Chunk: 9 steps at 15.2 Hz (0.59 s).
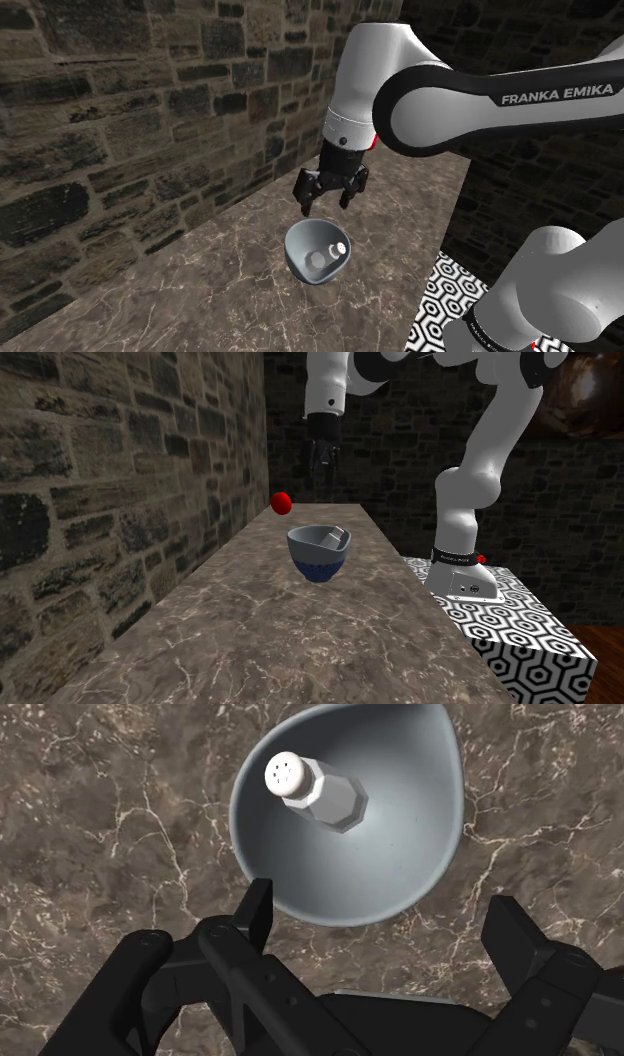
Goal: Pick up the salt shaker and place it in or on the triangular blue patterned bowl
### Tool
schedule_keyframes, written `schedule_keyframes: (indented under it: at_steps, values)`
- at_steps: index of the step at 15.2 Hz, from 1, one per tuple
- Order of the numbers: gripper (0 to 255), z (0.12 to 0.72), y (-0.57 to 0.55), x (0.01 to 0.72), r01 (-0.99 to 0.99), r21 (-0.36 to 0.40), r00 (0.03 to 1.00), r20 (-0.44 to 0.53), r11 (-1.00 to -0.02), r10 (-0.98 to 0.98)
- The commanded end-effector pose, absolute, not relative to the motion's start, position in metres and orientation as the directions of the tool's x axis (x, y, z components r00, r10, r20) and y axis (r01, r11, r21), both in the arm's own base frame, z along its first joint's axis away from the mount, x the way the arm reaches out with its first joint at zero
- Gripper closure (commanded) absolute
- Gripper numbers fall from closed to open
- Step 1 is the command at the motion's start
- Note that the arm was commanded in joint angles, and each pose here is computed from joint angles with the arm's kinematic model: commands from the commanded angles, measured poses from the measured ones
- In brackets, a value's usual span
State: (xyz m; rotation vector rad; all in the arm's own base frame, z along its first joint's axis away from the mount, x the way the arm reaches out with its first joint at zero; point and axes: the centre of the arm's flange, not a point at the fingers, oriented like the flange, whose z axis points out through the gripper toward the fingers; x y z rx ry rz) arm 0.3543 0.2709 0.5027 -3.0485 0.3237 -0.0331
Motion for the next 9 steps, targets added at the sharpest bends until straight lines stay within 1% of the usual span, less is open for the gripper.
schedule_keyframes:
  at_steps: [1,2,9]
  values:
    - [0,0.524,0.268,0.352,-0.209,-0.077,0.978,0.013,-0.975,-0.210]
    - [0,0.534,0.267,0.352,-0.209,-0.077,0.978,0.013,-0.975,-0.210]
    - [0,0.534,0.267,0.352,-0.209,-0.077,0.978,0.013,-0.975,-0.210]
